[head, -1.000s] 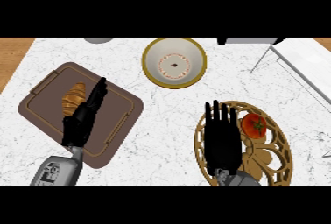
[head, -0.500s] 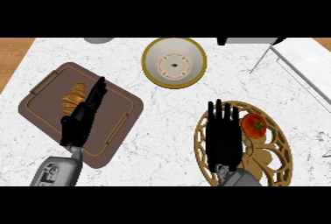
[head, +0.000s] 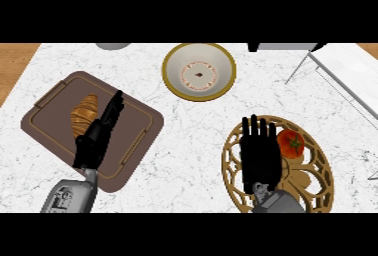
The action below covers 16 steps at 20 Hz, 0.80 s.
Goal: Pick the sweet potato from the placemat and place it in the tiered shelf
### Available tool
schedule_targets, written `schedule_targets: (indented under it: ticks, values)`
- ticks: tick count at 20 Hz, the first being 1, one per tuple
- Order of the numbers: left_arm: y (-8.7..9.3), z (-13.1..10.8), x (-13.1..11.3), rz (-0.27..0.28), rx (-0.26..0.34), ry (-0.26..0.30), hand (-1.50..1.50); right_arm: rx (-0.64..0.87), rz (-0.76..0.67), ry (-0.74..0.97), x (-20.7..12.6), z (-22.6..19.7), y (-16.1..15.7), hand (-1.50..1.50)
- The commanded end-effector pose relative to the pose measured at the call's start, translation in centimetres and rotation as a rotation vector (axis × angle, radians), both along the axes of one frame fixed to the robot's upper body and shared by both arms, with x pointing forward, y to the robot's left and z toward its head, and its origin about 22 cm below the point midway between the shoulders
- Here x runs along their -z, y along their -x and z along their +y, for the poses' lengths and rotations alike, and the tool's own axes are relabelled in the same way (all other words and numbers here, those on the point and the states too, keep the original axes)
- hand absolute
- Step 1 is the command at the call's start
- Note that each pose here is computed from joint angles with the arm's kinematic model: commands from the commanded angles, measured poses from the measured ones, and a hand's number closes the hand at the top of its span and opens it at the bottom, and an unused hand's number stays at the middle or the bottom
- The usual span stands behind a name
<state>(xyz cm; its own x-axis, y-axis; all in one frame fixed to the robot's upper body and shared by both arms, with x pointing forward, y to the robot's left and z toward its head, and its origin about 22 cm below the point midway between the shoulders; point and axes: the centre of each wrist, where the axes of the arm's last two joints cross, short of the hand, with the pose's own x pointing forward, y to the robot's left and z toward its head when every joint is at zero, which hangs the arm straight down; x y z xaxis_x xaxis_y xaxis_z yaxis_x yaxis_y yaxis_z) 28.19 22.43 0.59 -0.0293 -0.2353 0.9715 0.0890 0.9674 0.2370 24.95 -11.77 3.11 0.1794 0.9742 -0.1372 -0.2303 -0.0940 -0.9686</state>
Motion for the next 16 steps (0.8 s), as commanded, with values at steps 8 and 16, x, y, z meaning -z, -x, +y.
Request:
schedule_targets:
  ticks: [8, 16]
  values:
    - [-0.8, 0.4, -1.3, 0.008, -0.01, 0.0, 0.0, -0.092, 0.051, 0.132, 3.1, -0.5, 1.7, 1.5]
    - [-0.4, -1.1, -1.9, -0.011, 0.015, 0.008, 0.0, 0.384, -0.08, -0.148, -1.2, -2.7, -4.5, 1.5]
